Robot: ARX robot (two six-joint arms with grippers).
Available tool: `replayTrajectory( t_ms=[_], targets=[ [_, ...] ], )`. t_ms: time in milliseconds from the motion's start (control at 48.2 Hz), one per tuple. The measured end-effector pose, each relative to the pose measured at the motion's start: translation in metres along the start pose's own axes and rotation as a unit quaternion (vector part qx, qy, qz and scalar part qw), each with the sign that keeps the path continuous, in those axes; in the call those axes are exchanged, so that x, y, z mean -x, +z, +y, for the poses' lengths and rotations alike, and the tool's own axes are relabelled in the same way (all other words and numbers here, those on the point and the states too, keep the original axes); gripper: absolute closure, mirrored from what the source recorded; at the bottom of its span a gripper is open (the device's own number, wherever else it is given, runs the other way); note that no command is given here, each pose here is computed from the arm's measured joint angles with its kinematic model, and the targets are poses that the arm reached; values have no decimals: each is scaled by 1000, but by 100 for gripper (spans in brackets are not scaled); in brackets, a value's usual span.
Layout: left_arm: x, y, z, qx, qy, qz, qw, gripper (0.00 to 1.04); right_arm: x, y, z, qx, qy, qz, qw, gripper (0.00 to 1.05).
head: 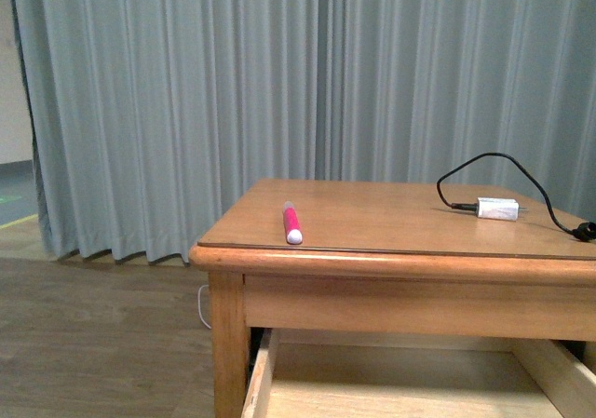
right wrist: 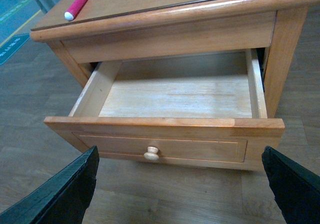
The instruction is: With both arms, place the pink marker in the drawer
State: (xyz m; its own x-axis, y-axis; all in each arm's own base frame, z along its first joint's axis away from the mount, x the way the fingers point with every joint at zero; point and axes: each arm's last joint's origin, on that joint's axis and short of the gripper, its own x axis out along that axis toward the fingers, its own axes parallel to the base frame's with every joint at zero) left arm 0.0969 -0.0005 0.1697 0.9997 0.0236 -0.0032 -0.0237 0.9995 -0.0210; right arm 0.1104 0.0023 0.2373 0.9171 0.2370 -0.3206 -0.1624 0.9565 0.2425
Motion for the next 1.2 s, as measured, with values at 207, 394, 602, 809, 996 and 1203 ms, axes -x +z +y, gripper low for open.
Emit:
replayTrajectory(
  t_ms=[207, 394, 602, 809, 996, 1203],
  targets=[
    [-21, 43, -28, 21, 2, 21, 1000, 6, 0, 0, 0, 0, 0, 0, 1000, 8],
    [-85, 99, -50, 3, -43, 40, 998, 6, 0, 0, 0, 0, 0, 0, 1000, 8],
    [-170, 128, -86, -5, -81, 89, 993, 6, 0, 0, 0, 0, 0, 0, 1000, 8],
    [-235, 137, -129, -20, -128, 133, 983, 6, 0, 0, 0, 0, 0, 0, 1000, 8],
    [-273, 135, -155, -19, -140, 166, 976, 6, 0, 0, 0, 0, 0, 0, 1000, 8],
    [-296, 136, -172, -19, -124, 188, 974, 6, 0, 0, 0, 0, 0, 0, 1000, 8]
  ],
)
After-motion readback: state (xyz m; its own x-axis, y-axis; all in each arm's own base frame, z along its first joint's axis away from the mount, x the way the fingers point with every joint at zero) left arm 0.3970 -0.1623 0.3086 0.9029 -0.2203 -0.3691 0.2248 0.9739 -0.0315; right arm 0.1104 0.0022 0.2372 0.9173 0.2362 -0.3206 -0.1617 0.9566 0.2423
